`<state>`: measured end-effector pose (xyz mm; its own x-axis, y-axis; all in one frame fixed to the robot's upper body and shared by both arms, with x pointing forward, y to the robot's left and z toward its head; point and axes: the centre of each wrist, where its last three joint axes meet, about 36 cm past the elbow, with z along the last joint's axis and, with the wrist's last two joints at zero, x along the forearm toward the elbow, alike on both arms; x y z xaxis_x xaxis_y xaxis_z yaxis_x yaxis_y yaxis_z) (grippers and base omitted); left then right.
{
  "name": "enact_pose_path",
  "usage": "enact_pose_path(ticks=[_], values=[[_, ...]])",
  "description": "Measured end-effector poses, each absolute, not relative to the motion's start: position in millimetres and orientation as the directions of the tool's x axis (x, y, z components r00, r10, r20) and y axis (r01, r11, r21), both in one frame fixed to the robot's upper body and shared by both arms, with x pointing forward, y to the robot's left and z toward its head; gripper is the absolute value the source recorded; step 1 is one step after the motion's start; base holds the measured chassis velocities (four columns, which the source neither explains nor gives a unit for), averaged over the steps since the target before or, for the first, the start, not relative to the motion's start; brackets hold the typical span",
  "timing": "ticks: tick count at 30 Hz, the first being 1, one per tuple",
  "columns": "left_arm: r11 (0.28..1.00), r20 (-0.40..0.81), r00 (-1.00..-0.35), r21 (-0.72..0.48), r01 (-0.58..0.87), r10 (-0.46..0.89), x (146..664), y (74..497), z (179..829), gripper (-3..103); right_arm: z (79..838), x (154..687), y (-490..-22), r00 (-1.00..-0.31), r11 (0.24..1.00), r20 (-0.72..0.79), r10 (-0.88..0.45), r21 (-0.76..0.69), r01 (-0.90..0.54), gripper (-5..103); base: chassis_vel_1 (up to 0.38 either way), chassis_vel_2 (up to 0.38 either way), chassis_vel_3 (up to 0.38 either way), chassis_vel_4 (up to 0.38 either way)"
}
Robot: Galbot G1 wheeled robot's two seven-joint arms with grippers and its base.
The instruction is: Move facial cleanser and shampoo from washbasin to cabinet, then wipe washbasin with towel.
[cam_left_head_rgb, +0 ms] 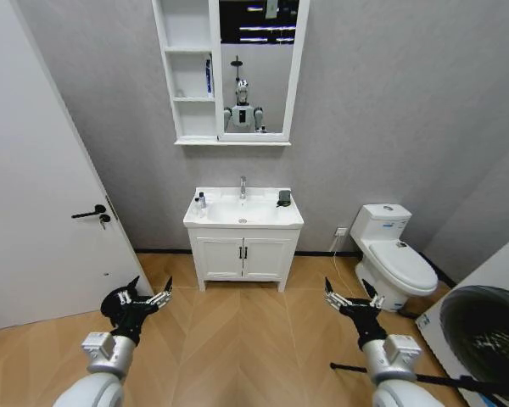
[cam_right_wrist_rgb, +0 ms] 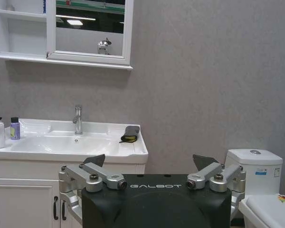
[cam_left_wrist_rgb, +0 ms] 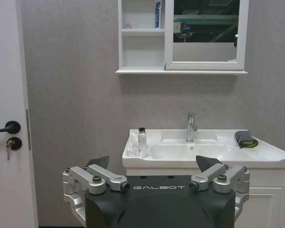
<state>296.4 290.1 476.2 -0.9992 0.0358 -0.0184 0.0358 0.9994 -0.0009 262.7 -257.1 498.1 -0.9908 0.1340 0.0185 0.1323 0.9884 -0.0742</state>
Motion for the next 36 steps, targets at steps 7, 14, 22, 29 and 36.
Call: enact_pose_path(ticks=[7, 14, 22, 29, 36], values=[[0.999, -0.013, -0.999, -0.001, 0.034, 0.034, 295.9, 290.6, 472.4, 100, 496.6, 263.5, -257.4, -0.991, 0.988, 0.016, 0.132, -0.079, 0.130, 100, 0.000, 0.000, 0.000, 0.000], [1.000, -0.014, -1.000, -0.003, 0.028, 0.028, 295.8, 290.2, 472.1, 100, 494.1, 261.5, -259.2, -0.992, 0.989, 0.017, 0.125, -0.086, 0.123, 100, 0.000, 0.000, 0.000, 0.000], [1.000, -0.021, -0.999, -0.001, 0.025, 0.025, 293.4, 288.6, 472.8, 100, 488.9, 260.5, -261.9, -0.995, 0.991, -0.006, 0.100, -0.092, 0.100, 100, 0.000, 0.000, 0.000, 0.000], [1.000, -0.027, -0.999, 0.004, 0.027, 0.027, 291.7, 287.2, 474.3, 100, 487.1, 258.3, -261.6, -0.995, 0.991, -0.011, 0.095, -0.091, 0.095, 100, -0.092, 0.094, 0.105, -0.102], [1.000, -0.031, -0.999, 0.002, 0.029, 0.029, 290.6, 285.4, 474.8, 100, 486.8, 256.9, -261.4, -0.995, 0.991, -0.017, 0.094, -0.095, 0.095, 100, -0.204, 0.212, 0.220, -0.190]])
